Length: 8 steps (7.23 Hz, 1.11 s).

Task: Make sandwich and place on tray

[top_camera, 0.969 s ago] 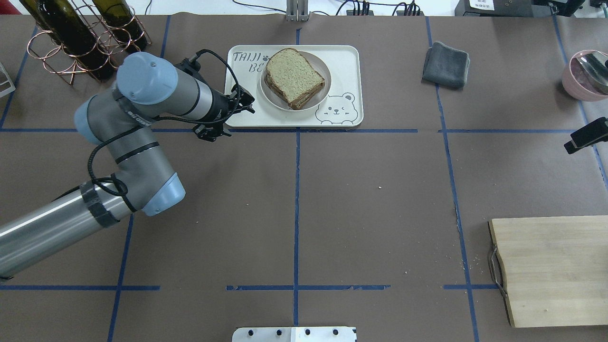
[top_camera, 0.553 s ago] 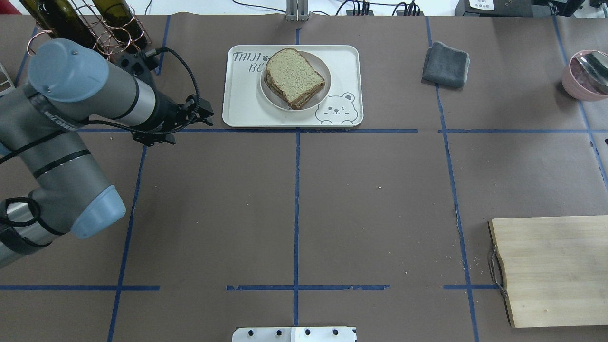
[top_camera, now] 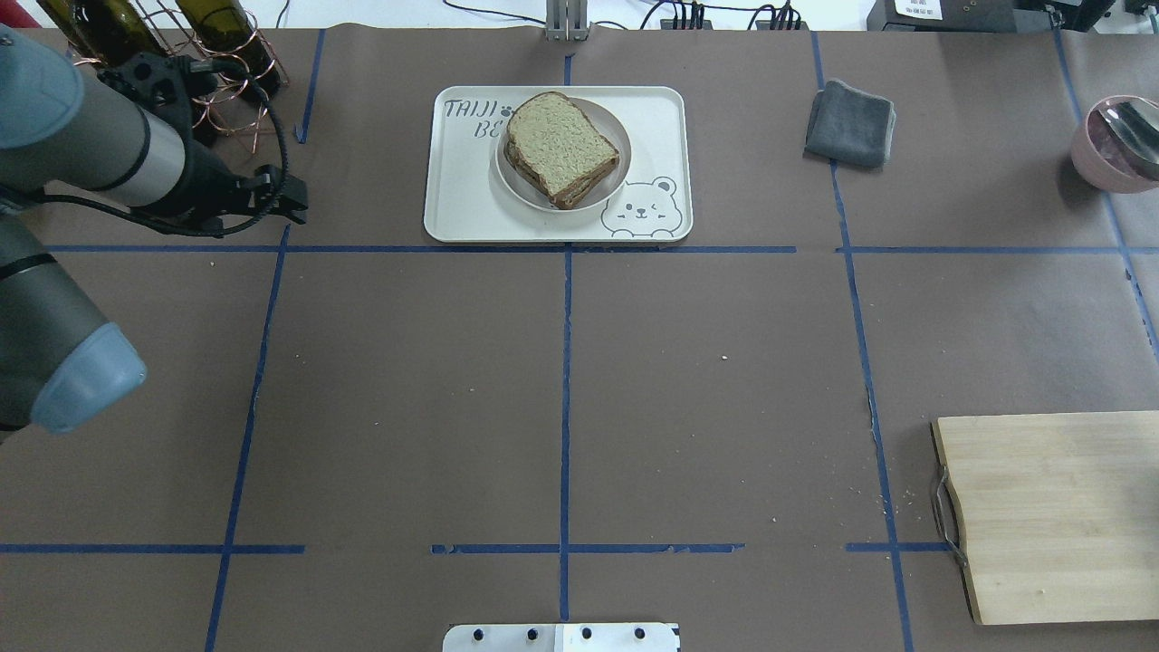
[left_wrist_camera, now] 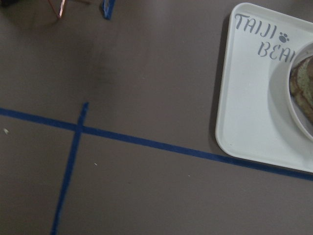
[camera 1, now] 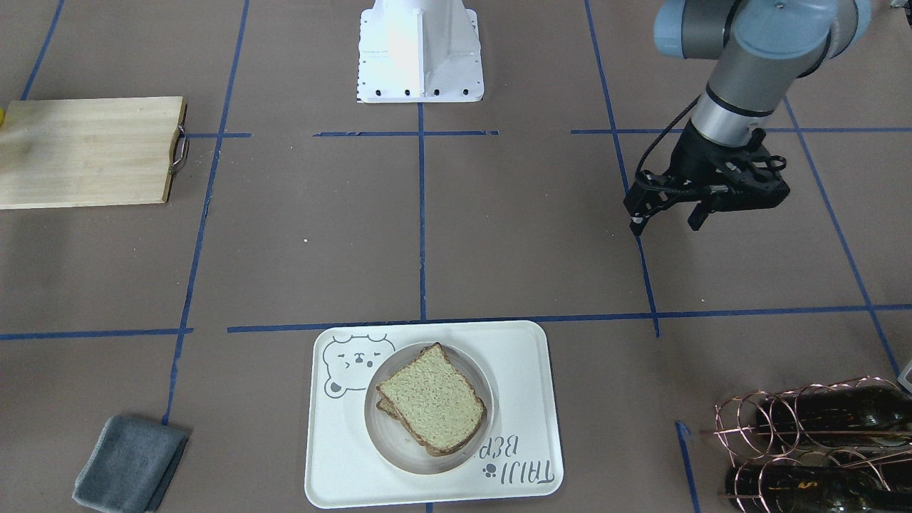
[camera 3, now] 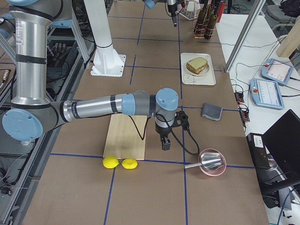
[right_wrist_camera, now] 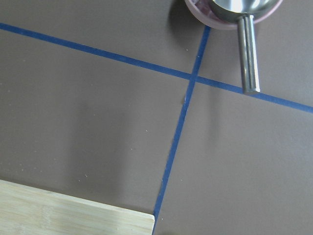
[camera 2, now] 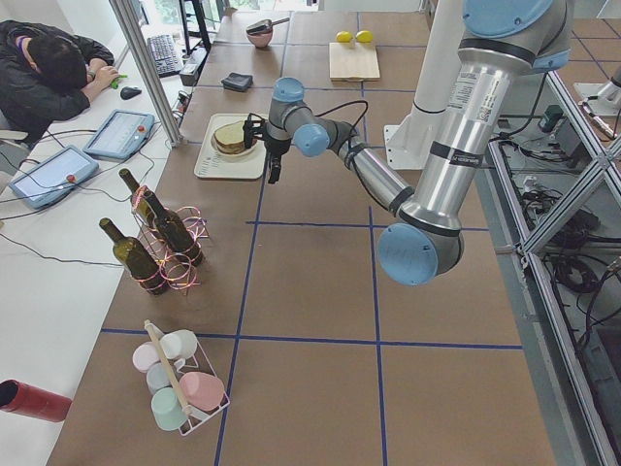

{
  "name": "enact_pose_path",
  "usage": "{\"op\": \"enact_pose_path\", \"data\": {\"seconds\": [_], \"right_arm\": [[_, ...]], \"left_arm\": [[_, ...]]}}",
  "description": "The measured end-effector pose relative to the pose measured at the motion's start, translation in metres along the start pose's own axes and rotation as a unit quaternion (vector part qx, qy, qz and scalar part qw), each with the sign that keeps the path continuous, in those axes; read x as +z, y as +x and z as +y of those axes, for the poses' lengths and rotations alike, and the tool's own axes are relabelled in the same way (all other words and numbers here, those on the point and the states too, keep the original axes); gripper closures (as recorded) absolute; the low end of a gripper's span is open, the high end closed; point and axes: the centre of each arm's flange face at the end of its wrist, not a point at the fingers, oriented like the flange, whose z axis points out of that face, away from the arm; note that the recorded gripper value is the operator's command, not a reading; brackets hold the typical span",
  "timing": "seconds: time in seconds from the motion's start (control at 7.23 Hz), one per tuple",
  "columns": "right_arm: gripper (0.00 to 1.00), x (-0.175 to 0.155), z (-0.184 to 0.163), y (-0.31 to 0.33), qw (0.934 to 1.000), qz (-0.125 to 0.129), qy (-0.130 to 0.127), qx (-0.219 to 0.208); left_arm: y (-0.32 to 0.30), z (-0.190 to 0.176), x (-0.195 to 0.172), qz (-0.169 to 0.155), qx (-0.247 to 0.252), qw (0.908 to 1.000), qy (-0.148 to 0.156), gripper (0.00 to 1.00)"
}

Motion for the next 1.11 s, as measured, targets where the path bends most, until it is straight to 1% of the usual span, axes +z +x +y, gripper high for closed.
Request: {"op": "enact_pose_path", "data": {"seconds": [0.14, 0.28, 0.42, 0.55, 0.69, 0.83, 0.97, 1.11], "right_arm": [[0.00, 0.003, 0.007, 0.015, 0.9999, -0.002, -0.001, 0.013], [0.00, 0.004, 0.010, 0.021, 0.9998, -0.002, -0.001, 0.020], [0.00, 0.006, 0.012, 0.024, 0.9997, -0.003, -0.003, 0.025], [0.00, 0.009, 0.012, 0.027, 0.9996, -0.004, -0.005, 0.029], [0.00, 0.012, 0.012, 0.031, 0.9994, -0.008, -0.008, 0.034], [0.00, 0.017, 0.014, 0.034, 0.9989, -0.018, -0.010, 0.041], [0.00, 0.022, 0.017, 0.040, 0.9981, -0.033, -0.010, 0.050], [0.00, 0.025, 0.019, 0.045, 0.9971, -0.046, -0.010, 0.060]], "left_arm": [[-0.048, -0.009, -0.004, -0.018, 0.037, 0.9992, -0.005, 0.00], [-0.102, -0.017, -0.012, -0.029, 0.068, 0.9972, -0.015, 0.00], [-0.168, -0.021, -0.022, -0.038, 0.095, 0.9943, -0.031, 0.00], [-0.231, -0.020, -0.030, -0.045, 0.111, 0.9917, -0.046, 0.00], [-0.293, -0.019, -0.038, -0.053, 0.119, 0.9897, -0.061, 0.00], [-0.354, -0.016, -0.046, -0.060, 0.115, 0.9886, -0.077, 0.00], [-0.404, -0.013, -0.051, -0.062, 0.103, 0.9884, -0.093, 0.00], [-0.435, -0.008, -0.054, -0.060, 0.090, 0.9885, -0.105, 0.00]]}}
